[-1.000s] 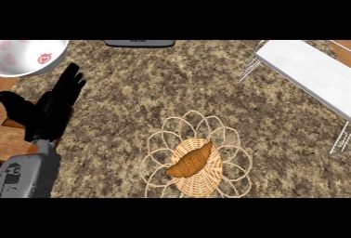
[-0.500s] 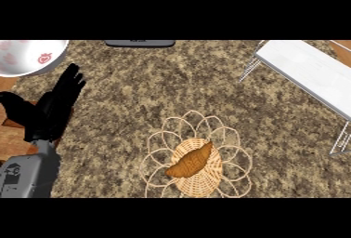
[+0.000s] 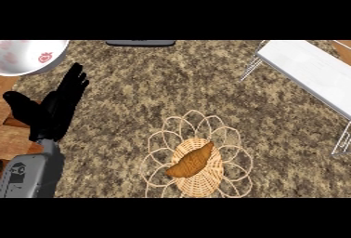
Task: Pick the lemon from the placemat and place it in the tiered shelf
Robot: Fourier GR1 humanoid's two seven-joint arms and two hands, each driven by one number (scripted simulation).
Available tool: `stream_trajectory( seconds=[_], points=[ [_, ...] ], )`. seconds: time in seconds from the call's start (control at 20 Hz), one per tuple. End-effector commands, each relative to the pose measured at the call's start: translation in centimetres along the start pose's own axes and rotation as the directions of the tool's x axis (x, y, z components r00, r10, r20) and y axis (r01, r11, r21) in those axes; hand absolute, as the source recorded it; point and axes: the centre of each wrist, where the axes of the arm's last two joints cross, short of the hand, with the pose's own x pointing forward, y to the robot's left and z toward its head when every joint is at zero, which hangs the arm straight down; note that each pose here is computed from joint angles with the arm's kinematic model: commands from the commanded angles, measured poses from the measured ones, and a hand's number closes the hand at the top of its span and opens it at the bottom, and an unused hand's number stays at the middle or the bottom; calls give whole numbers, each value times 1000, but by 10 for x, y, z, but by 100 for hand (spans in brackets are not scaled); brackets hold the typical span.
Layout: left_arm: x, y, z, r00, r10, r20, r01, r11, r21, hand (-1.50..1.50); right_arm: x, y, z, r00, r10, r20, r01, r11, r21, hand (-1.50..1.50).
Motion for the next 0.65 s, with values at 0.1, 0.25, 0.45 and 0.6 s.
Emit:
stream_trajectory(
  seconds=[0.1,0.25,0.45,0.6],
  points=[
    [-4,8,6,1000,13,-6,-13,1000,10,0,3,-44,40,995,-94,40,92,995,42,-150],
    [-6,17,4,1000,5,-10,-5,1000,16,0,2,-48,46,992,-102,77,94,990,104,-150],
    [5,5,-4,1000,18,3,-18,1000,16,0,14,-49,42,984,-49,172,25,990,137,-150],
    [5,7,-3,1000,7,0,-7,1000,23,0,3,-47,50,983,-32,183,4,989,150,-150]
  ],
)
